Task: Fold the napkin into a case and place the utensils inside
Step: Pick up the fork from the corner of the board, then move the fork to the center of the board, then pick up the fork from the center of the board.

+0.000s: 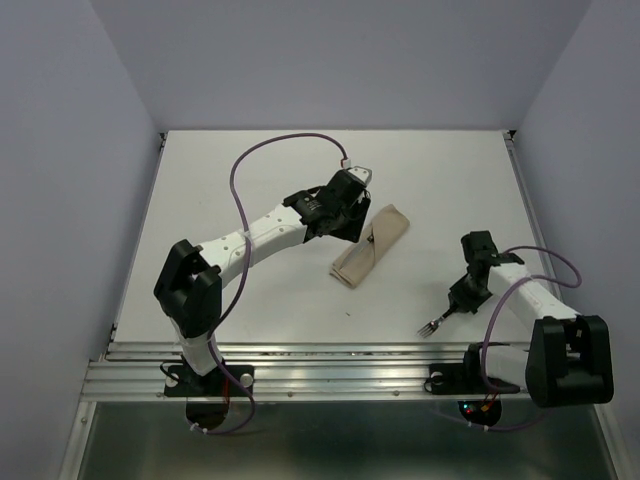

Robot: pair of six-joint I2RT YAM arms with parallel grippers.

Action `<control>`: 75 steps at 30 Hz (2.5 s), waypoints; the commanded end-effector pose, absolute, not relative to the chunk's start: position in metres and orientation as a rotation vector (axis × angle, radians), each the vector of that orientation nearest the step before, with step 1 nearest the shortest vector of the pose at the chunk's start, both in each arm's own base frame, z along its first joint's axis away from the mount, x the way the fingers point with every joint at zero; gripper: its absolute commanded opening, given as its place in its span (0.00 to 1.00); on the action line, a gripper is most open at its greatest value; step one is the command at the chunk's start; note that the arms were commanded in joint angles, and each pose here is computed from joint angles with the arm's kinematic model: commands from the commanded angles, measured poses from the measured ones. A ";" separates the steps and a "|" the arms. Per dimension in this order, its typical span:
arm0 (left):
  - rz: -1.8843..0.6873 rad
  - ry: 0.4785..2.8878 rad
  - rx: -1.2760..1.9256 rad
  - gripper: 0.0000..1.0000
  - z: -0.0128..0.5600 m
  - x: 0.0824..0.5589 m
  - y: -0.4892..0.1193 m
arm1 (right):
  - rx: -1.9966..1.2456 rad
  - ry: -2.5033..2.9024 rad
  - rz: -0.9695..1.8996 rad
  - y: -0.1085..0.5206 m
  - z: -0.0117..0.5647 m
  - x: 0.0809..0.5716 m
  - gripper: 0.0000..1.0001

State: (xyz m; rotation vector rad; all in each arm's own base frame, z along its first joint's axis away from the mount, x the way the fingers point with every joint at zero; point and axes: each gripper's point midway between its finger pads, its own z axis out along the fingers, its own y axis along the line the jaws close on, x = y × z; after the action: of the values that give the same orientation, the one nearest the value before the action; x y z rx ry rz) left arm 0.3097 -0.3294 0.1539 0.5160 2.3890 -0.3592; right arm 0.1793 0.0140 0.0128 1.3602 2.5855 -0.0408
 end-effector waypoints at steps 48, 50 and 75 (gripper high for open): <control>-0.500 2.453 0.818 0.64 0.088 0.199 -0.421 | 0.917 2.126 0.077 0.003 0.114 0.335 1.00; -0.472 2.473 0.836 0.64 0.077 0.197 -0.423 | 0.889 2.125 0.100 0.004 0.120 0.336 1.00; -0.294 2.568 0.877 0.43 0.019 0.203 -0.417 | 0.868 2.196 0.130 -0.006 0.109 0.341 1.00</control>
State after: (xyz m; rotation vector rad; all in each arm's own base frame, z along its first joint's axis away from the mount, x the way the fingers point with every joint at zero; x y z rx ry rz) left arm 0.2094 -0.4249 0.0233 0.8695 2.5475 -0.3121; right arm 0.3282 -0.0027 0.0987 0.8854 2.2375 0.1089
